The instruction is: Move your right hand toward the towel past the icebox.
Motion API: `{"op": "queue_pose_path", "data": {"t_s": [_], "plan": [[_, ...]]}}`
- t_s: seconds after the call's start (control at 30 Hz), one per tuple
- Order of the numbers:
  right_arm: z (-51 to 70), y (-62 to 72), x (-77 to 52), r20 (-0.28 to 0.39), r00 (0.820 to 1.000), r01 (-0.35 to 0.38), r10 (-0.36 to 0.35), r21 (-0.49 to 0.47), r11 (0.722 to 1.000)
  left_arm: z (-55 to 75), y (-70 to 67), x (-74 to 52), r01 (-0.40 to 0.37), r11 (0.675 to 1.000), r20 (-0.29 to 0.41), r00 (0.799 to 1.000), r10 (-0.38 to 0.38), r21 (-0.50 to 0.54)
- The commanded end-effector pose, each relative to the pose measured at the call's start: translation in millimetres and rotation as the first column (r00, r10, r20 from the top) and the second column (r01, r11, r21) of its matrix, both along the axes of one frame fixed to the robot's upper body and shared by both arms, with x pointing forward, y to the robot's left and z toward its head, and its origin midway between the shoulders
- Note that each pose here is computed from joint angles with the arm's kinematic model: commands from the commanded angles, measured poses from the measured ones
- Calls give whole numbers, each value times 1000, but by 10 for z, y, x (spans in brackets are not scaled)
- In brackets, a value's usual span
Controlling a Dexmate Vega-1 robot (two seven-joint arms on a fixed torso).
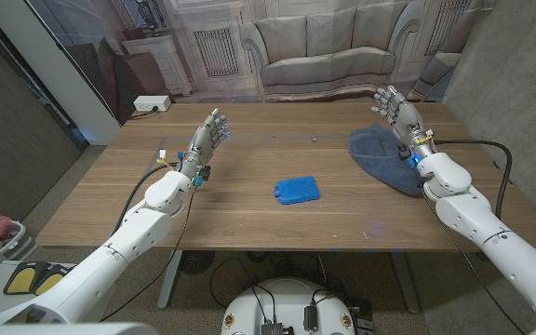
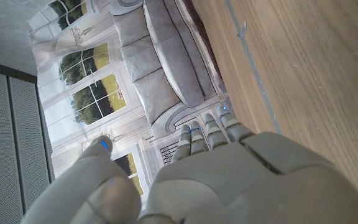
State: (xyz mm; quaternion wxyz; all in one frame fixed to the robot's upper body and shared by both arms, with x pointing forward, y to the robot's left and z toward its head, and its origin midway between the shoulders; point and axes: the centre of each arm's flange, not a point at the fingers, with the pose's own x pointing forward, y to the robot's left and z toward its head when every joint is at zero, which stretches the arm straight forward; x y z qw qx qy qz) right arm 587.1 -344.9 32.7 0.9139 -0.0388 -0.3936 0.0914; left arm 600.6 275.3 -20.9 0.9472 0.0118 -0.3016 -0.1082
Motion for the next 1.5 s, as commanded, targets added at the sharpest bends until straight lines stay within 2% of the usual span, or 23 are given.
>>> {"op": "queue_pose_path", "data": {"t_s": [0.03, 0.13, 0.47, 0.73, 1.23, 1.5], "plan": [[17, -87, -37, 6, 1000, 30, -30, 11, 999, 17, -31, -32, 5, 1000, 6, 1000, -5, 17], [32, -96, -45, 8, 999, 37, -37, 3, 999, 21, -22, -39, 5, 1000, 5, 1000, -5, 13], [91, -197, -78, 22, 992, 126, -125, -36, 991, 34, -12, -50, 5, 1000, 13, 1000, -5, 7], [59, -244, -71, 16, 989, 148, -148, -25, 989, 27, -26, -59, 5, 1000, 22, 1000, -5, 16], [82, -268, -88, 12, 981, 195, -194, -53, 979, -73, 19, -7, 11, 1000, 12, 1000, -11, -21], [82, -282, -92, 8, 980, 198, -198, -61, 978, -78, 25, -18, 7, 1000, 10, 1000, -6, -19]]}}
